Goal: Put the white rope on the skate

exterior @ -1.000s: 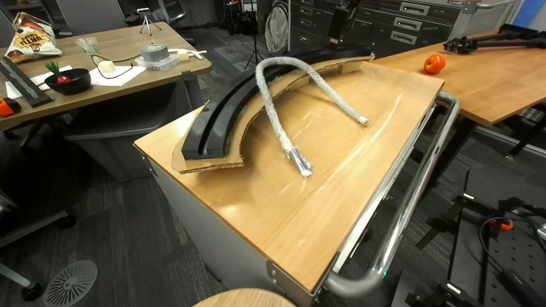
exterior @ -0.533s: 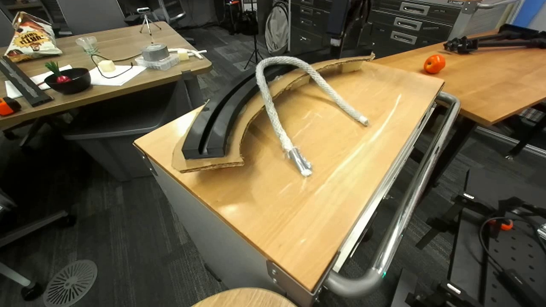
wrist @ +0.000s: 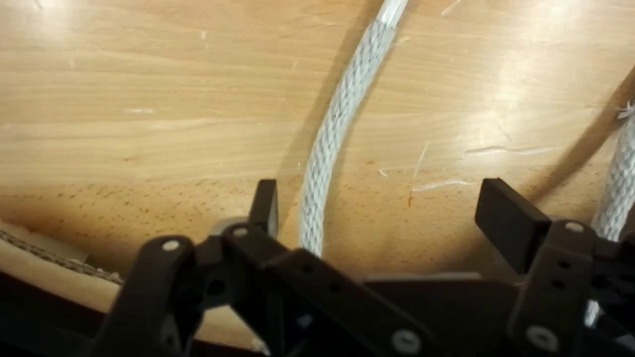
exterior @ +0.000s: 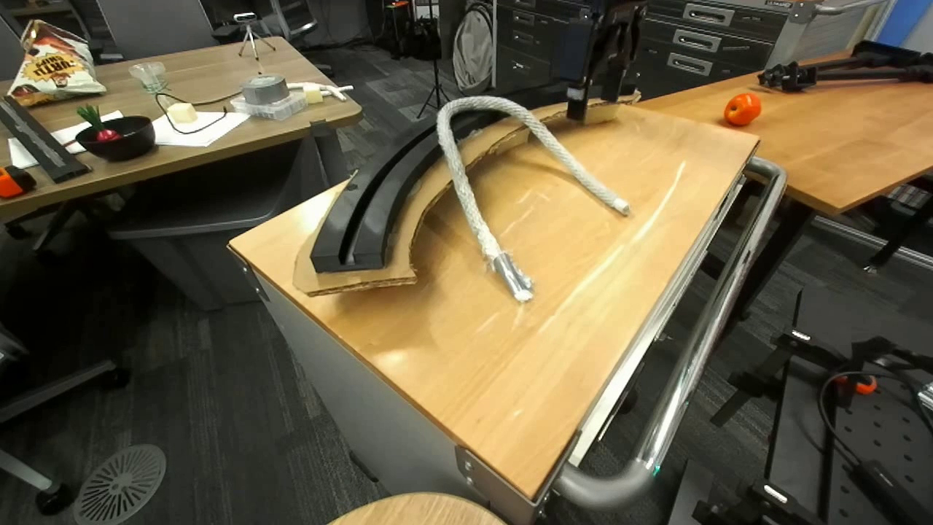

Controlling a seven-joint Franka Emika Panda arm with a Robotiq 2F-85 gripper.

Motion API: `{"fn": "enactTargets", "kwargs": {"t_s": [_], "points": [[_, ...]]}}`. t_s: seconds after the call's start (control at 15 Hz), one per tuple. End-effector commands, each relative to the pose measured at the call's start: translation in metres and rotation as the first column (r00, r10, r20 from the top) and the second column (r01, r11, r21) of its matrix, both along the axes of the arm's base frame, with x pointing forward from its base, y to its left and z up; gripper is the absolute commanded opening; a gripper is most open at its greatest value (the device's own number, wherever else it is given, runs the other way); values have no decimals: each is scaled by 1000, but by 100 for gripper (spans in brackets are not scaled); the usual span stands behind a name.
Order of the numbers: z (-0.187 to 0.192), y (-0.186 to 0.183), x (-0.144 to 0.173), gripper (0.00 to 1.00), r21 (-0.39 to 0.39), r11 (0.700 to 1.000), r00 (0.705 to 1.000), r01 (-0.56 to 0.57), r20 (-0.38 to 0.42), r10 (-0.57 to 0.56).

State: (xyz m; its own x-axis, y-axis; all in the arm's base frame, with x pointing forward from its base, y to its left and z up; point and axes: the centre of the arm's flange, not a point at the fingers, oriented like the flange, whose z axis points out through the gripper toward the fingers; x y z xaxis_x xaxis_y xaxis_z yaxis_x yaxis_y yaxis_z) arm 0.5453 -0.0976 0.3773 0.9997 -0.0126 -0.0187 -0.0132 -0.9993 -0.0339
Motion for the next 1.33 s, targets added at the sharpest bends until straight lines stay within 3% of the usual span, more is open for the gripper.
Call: {"fn": "enactTargets", "kwargs": {"t_s": [0.0,0.27,0.6,0.67,0.73,1.27], "points": [[-29,9,-10,100,-3,1000,999,27,-26,-27],[-64,15,-25,100,-12,997,995,77,-59,-78],[-83,23,-32,100,-29,993,992,119,-32,-120],[-85,24,-32,75,-30,992,992,126,-27,-127],[-87,25,-33,75,-30,991,991,131,-25,-132],[-90,25,-34,12,-72,985,987,157,-8,-157]]}}
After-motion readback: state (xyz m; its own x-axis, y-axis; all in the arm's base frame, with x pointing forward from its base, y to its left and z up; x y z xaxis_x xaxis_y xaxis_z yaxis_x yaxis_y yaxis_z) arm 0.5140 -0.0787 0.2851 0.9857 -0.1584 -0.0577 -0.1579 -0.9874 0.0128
